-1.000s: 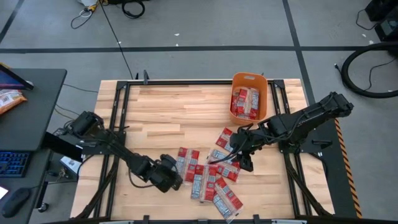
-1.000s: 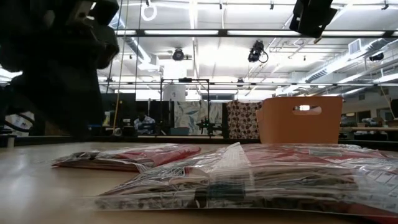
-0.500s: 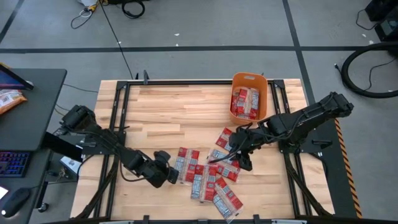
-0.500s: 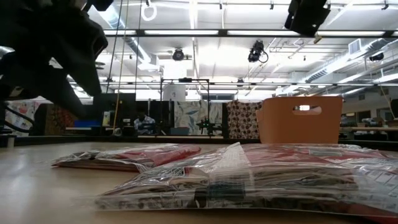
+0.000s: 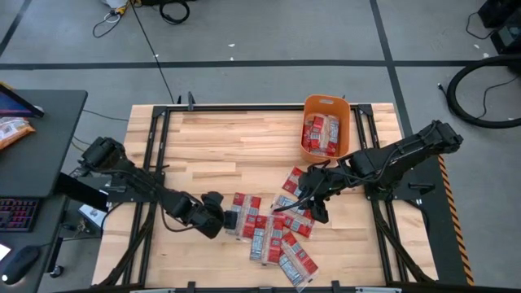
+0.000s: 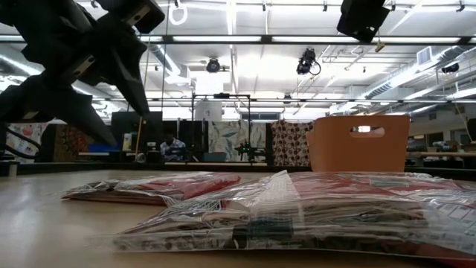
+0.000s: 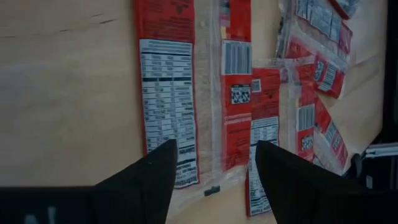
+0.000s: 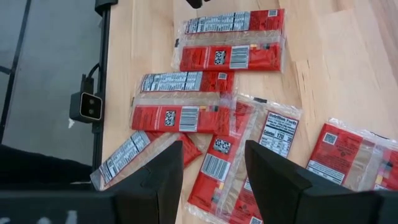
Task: Sort popcorn bags into baskets
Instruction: Put the red popcorn bag into the orange bin
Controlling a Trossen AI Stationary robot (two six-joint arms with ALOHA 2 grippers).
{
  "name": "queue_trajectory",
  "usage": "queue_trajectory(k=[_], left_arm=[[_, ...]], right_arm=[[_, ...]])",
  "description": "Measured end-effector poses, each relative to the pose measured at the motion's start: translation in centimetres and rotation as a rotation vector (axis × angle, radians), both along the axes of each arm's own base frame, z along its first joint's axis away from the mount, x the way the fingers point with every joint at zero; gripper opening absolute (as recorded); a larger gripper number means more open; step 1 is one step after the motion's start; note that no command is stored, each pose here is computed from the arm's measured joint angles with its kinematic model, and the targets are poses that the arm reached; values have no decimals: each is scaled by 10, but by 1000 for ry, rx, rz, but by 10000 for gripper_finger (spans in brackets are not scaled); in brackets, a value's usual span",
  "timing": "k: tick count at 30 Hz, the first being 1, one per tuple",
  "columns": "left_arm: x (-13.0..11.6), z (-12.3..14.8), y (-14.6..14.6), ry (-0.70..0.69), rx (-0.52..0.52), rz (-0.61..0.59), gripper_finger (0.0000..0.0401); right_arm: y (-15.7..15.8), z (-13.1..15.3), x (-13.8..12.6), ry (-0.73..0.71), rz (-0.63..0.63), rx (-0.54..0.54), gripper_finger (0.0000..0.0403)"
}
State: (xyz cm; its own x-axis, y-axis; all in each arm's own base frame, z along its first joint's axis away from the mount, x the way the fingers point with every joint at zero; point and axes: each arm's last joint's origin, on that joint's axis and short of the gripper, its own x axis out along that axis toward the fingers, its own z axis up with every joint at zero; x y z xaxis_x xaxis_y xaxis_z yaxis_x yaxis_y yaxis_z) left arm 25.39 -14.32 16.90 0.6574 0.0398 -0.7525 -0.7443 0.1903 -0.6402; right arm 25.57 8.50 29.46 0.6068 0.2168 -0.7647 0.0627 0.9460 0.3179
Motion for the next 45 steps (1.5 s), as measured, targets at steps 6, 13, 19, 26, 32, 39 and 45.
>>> queue_trajectory(k=[6, 13, 19, 26, 32, 39, 45], left_arm=[[1, 0, 3, 6, 2, 15, 220], [8, -19, -2, 37, -16, 27, 220], [14, -36, -5, 85, -44, -13, 219], [20, -25, -10, 66, -26, -84, 219], [24, -9, -12, 154, 57, -120, 219], [32, 1, 7, 194, 221, -90, 219], [50, -1, 54, 257, 231, -103, 205]], right_arm=[[0, 0, 0, 0, 0, 0, 176], [0, 0, 0, 0, 0, 0, 176], [0, 0, 0, -2, -5, -6, 176], [0, 0, 0, -2, -5, -6, 176], [0, 0, 0, -3, -2, -7, 176], [-1, 0, 0, -8, -11, -17, 176], [0, 2, 2, -33, -10, -5, 176]])
